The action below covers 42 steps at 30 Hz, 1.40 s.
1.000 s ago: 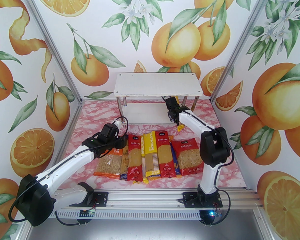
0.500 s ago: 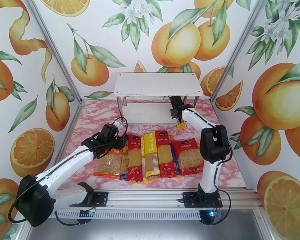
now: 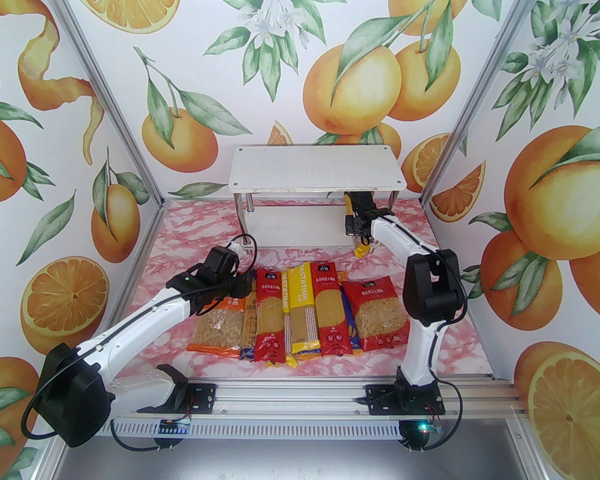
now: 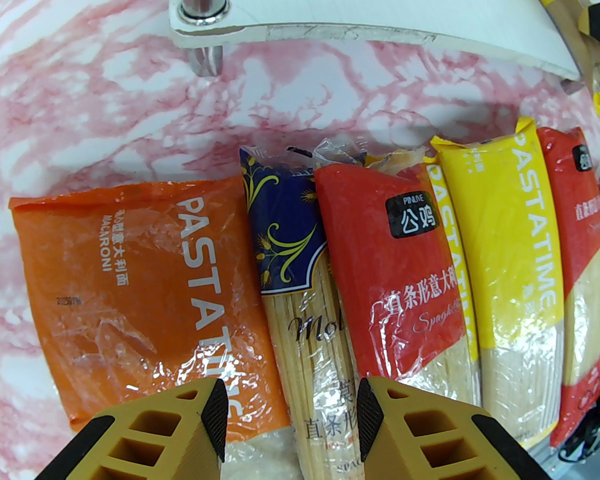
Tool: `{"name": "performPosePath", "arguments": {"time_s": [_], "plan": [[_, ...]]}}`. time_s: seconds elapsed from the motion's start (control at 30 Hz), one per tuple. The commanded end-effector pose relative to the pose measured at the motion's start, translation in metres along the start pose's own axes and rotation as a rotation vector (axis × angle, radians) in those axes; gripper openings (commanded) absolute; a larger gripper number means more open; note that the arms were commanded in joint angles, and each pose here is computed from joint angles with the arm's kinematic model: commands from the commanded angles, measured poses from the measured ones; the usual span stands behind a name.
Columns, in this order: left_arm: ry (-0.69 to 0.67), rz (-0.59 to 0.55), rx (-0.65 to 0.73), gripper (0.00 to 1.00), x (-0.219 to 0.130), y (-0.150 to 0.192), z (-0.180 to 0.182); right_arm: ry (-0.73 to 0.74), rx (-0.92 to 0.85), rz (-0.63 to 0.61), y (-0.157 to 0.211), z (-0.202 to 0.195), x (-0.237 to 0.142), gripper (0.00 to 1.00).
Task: Place and organize the pasta boxes and bags onto the shelf
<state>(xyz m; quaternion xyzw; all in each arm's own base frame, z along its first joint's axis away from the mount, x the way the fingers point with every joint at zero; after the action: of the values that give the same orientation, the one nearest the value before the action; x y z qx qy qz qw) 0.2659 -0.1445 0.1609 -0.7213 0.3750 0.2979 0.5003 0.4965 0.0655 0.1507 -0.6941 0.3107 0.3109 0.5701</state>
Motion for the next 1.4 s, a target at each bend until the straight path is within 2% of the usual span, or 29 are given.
{"name": "performPosePath", "arguments": {"time_s": [0.0,0.1,0.2,0.37,0.4,0.6,0.77,0.9,1.03,1.07,1.1,1.2,1.27,1.37], "plan": [[0.022,-0.037,-0.016,0.48,-0.007,-0.013,-0.008,-0.143,0.11,-0.206,-0.045,0.005,-0.015,0.0],[0.022,-0.035,-0.018,0.48,-0.007,-0.012,-0.007,-0.12,0.11,-0.175,-0.043,0.003,-0.009,0.0],[0.025,-0.038,-0.021,0.49,-0.008,-0.012,-0.007,-0.088,0.108,-0.121,-0.035,0.0,-0.003,0.16],[0.025,-0.047,-0.025,0.5,-0.011,-0.011,-0.005,-0.019,0.117,-0.12,-0.039,-0.011,-0.011,0.53],[0.025,-0.046,-0.025,0.5,-0.011,-0.011,-0.005,-0.007,0.119,-0.123,-0.039,-0.013,-0.013,0.56],[0.031,-0.05,-0.026,0.5,-0.013,-0.01,-0.005,0.038,0.099,-0.171,-0.039,-0.018,-0.029,0.59],[0.028,-0.061,-0.027,0.5,-0.016,-0.01,-0.003,0.036,0.065,-0.249,-0.042,-0.012,-0.055,0.65],[0.026,-0.066,-0.024,0.5,-0.018,-0.009,-0.001,0.051,0.046,-0.296,-0.038,-0.008,-0.076,0.67],[0.025,-0.064,-0.02,0.5,-0.017,-0.009,-0.001,0.053,0.019,-0.313,-0.031,-0.001,-0.089,0.66],[0.026,-0.064,-0.02,0.5,-0.017,-0.009,-0.001,0.05,0.013,-0.309,-0.028,0.001,-0.09,0.62],[0.026,-0.067,-0.02,0.49,-0.017,-0.009,-0.001,0.047,0.005,-0.308,-0.027,0.003,-0.091,0.55],[0.026,-0.065,-0.017,0.49,-0.017,-0.008,-0.001,0.03,-0.015,-0.273,-0.017,0.009,-0.085,0.19],[0.025,-0.064,-0.015,0.49,-0.017,-0.008,-0.001,0.032,-0.023,-0.25,-0.01,0.011,-0.08,0.01],[0.025,-0.065,-0.013,0.49,-0.018,-0.008,0.0,0.038,-0.024,-0.222,0.001,0.014,-0.072,0.0]]}}
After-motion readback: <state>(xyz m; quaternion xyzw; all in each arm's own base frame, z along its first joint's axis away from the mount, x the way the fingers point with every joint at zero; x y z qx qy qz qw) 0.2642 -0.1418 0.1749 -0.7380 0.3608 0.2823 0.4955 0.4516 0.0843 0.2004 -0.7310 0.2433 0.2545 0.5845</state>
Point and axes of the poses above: each hand's point on the last joint's axis, 136 mm out from that joint toward the fingers, its own x axis out along the fingers, its own z axis along the line the jaws close on, y = z × x, the point moved 4 cm from there along -x, back along the fingers, and after that the axes turned 15 degrees about -x, right-handed, at the moved point
